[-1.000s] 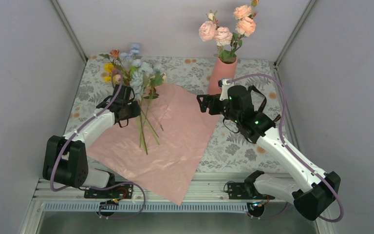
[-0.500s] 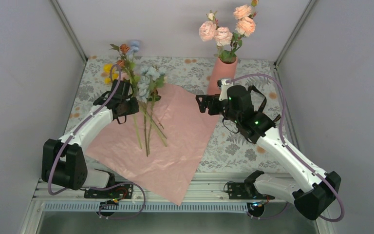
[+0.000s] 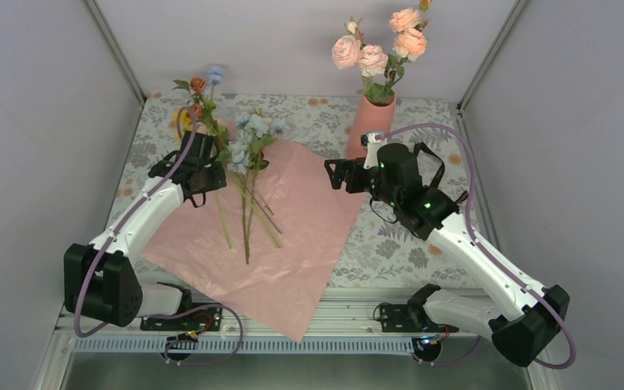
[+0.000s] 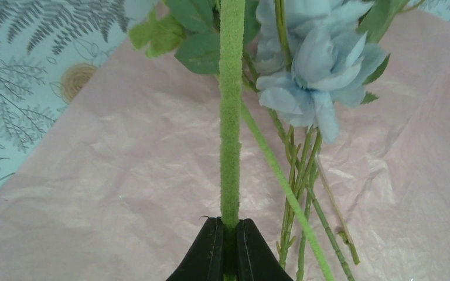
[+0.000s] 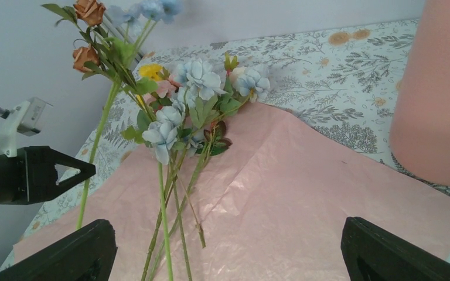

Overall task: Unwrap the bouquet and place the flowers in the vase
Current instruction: Pick up the fake flower from the wrapping paper.

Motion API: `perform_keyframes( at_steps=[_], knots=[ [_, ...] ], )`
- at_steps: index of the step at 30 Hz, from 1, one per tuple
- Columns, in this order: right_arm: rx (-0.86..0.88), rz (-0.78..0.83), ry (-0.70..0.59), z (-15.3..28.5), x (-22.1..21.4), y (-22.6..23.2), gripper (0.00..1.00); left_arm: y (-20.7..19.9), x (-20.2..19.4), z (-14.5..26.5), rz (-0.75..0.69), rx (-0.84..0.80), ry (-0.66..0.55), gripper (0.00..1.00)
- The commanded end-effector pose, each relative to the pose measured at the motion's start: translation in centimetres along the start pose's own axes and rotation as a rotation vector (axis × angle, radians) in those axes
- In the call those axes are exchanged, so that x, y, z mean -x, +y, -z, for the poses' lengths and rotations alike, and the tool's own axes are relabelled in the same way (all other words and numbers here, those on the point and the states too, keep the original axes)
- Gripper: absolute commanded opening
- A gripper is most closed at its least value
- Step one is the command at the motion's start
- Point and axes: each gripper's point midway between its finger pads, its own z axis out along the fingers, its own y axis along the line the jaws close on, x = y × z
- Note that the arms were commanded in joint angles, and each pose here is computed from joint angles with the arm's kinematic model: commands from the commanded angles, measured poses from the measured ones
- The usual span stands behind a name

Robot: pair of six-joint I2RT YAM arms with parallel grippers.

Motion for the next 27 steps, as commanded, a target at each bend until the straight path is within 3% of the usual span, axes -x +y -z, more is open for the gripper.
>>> perform_keyframes(
  at_steps=[1, 19, 27],
  knots=[
    [0.027, 0.001, -0.013, 0.1, 0.3, 0.9, 0.97, 0.1, 2.9, 2.6, 0.020, 0.012, -0.113, 0.02],
    [0.038, 0.026, 0.000, 0.2, 0.2, 1.6, 0.97, -2.0, 6.7, 9.8, 0.073, -0.141, -0.285, 0.02],
    [0.052, 0.042, 0.018, -0.1, 0.0, 2.1, 0.97, -1.9, 7.2, 10.9, 0.065, -0.148, -0.335, 0.02]
  ],
)
